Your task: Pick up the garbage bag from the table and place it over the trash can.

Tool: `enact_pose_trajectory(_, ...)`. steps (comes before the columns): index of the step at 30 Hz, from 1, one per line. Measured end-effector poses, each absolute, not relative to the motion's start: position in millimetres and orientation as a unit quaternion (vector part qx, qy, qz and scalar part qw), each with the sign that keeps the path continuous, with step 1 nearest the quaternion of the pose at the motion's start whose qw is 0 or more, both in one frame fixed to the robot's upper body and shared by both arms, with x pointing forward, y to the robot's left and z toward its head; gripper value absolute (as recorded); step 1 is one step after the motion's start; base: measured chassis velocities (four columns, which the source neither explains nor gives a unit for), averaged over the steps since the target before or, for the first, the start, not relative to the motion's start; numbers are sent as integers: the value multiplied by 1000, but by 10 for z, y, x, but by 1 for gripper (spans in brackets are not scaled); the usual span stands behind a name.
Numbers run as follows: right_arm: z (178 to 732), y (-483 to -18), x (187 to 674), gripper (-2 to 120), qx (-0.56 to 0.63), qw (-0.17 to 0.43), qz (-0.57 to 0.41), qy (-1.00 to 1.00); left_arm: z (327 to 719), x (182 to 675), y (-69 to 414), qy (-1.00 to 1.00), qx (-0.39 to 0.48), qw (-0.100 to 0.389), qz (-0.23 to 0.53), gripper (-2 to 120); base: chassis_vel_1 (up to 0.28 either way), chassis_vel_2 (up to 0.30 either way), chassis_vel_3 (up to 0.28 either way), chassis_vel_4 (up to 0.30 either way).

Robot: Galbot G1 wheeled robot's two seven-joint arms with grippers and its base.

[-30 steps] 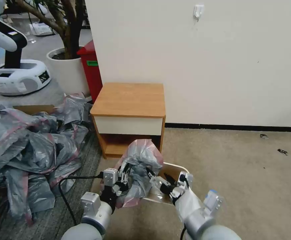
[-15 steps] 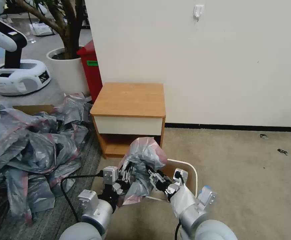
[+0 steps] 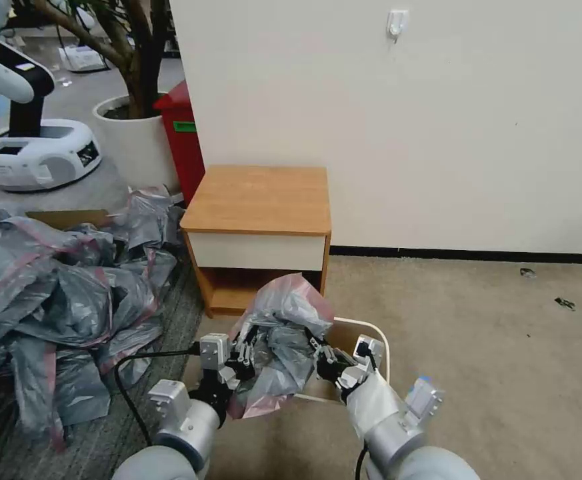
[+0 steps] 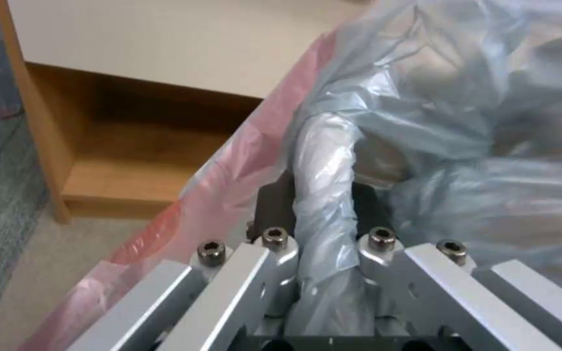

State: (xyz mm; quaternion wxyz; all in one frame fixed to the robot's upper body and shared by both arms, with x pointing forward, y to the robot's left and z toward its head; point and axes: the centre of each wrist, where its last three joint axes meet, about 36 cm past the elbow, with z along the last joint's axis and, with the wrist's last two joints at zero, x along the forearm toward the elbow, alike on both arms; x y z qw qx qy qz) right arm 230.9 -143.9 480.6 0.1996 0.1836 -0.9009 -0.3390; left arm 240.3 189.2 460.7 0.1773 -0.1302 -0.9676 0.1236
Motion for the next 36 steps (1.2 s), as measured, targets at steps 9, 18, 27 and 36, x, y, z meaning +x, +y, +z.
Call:
enact_pose_trajectory(9,5167,-1737,2350,0,217,194,-302,-908,4567,2378,1892,-968,-122,186,116,7,0,0,0,0)
enact_pose_trajectory(18,5252,-1948,2783,0,203,210,-254,-922,4571,2317,1861,-964,-136,191,126,6,0,0,0,0)
enact_pose_trajectory(27,5312,-2066,2977,0,157,224,-236,-932,4591,2282,1860,-962,-134,192,139,6,0,0,0,0)
enact_pose_trajectory(36,5403,-2110,2868,5,154,228,-234,-933,4600,2314,1883,-959,-124,198,164,6,0,0,0,0)
